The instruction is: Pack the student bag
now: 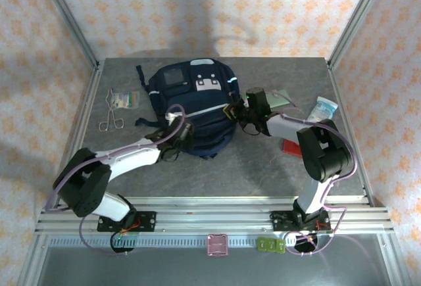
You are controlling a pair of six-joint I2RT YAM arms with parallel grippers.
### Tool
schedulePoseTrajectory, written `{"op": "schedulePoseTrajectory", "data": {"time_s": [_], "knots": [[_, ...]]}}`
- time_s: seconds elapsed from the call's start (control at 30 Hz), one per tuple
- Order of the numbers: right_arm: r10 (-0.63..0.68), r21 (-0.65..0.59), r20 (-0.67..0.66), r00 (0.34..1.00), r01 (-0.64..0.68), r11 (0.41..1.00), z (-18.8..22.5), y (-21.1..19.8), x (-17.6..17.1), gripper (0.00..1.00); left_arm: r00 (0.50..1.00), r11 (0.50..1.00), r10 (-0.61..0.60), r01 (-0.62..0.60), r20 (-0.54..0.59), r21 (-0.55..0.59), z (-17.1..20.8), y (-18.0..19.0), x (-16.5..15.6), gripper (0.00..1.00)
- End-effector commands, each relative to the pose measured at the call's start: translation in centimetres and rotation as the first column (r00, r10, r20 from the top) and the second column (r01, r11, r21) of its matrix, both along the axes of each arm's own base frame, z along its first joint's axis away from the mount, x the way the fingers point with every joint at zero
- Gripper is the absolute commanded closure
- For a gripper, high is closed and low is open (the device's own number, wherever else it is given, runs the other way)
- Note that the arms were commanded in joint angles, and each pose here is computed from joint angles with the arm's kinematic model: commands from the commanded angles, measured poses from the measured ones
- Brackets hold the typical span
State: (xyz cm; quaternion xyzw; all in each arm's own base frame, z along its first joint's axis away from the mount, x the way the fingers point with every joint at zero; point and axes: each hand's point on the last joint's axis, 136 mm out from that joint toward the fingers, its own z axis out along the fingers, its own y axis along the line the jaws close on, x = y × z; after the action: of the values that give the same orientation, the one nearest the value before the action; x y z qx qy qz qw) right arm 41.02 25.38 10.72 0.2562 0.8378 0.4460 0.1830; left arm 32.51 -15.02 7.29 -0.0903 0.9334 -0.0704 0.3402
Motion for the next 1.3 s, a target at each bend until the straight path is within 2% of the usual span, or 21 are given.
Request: {"op": "schedulePoseTrajectory", "data": {"time_s": [0.0, 0.1, 0.17, 0.2, 0.3, 0.4, 0.47, 0.53, 0.63, 0.77, 0.97, 1.03, 1.1, 1.17, 1.27], "knots": [[-0.041, 0.026, 0.081, 0.996, 0.039, 0.999, 2.5, -0.6, 1.6, 1.0, 0.983, 0.98, 0.182, -0.18, -0.018, 0.081, -1.0, 6.1, -0.9, 1.0], [-0.041, 0.048, 0.091, 0.995, 0.037, 0.998, 2.9, -0.3, 1.9, 1.0, 0.974, 0.973, 0.227, -0.226, -0.023, 0.041, -0.9, 7.4, -0.5, 1.0], [-0.036, 0.066, 0.102, 0.994, 0.029, 0.997, 3.4, 0.0, 2.2, 1.0, 0.974, 0.974, 0.223, -0.222, -0.028, 0.045, -0.8, 7.3, -0.2, 0.77], [-0.035, 0.069, 0.106, 0.994, 0.027, 0.997, 3.7, 0.1, 2.3, 1.0, 0.974, 0.973, 0.224, -0.223, -0.032, 0.054, -0.7, 7.3, 0.0, 0.7], [-0.023, 0.084, 0.123, 0.992, 0.013, 0.996, 4.5, 0.4, 2.4, 1.0, 0.984, 0.978, 0.181, -0.179, -0.009, 0.105, 0.5, 6.4, 0.4, 0.64], [0.008, 0.111, 0.151, 0.988, -0.025, 0.993, 5.8, 1.1, 2.5, 1.0, 0.995, 0.986, 0.071, -0.081, 0.07, 0.143, 3.1, 3.8, 0.9, 0.52], [0.034, 0.139, 0.186, 0.982, -0.06, 0.989, 7.1, 1.6, 2.4, 0.92, 0.992, 0.991, 0.002, -0.019, 0.123, 0.136, 5.0, 1.9, 1.2, 0.46], [0.056, 0.171, 0.231, 0.971, -0.097, 0.98, 8.7, 2.1, 2.2, 0.77, 0.982, 0.991, -0.078, 0.059, 0.172, 0.117, 6.9, -0.3, 1.5, 0.41], [0.083, 0.21, 0.287, 0.954, -0.148, 0.966, 10.7, 2.7, 1.8, 0.71, 0.958, 0.98, -0.188, 0.17, 0.215, 0.1, 8.3, -2.9, 2.0, 0.36], [0.109, 0.234, 0.343, 0.933, -0.198, 0.952, 12.8, 3.4, 1.3, 0.7, 0.932, 0.952, -0.293, 0.263, 0.214, 0.155, 8.7, -5.5, 2.9, 0.35], [0.129, 0.237, 0.359, 0.924, -0.224, 0.945, 13.3, 3.8, 0.9, 0.7, 0.928, 0.923, -0.327, 0.274, 0.176, 0.27, 7.1, -7.0, 5.2, 0.35], [0.134, 0.237, 0.362, 0.922, -0.231, 0.944, 13.4, 3.9, 0.7, 0.7, 0.935, 0.917, -0.305, 0.237, 0.18, 0.322, 7.0, -6.6, 6.2, 0.35], [0.138, 0.236, 0.364, 0.921, -0.234, 0.943, 13.4, 3.8, 0.5, 0.7, 0.945, 0.908, -0.262, 0.172, 0.198, 0.382, 7.2, -5.7, 7.3, 0.4], [0.142, 0.229, 0.366, 0.92, -0.237, 0.944, 13.4, 3.7, 0.3, 0.7, 0.948, 0.901, -0.25, 0.152, 0.2, 0.405, 7.3, -5.3, 8.2, 0.57], [0.158, 0.197, 0.36, 0.92, -0.24, 0.951, 12.8, 3.4, -0.3, 0.7, 0.947, 0.899, -0.26, 0.166, 0.188, 0.405, 7.6, -5.6, 9.1, 0.95]]}}
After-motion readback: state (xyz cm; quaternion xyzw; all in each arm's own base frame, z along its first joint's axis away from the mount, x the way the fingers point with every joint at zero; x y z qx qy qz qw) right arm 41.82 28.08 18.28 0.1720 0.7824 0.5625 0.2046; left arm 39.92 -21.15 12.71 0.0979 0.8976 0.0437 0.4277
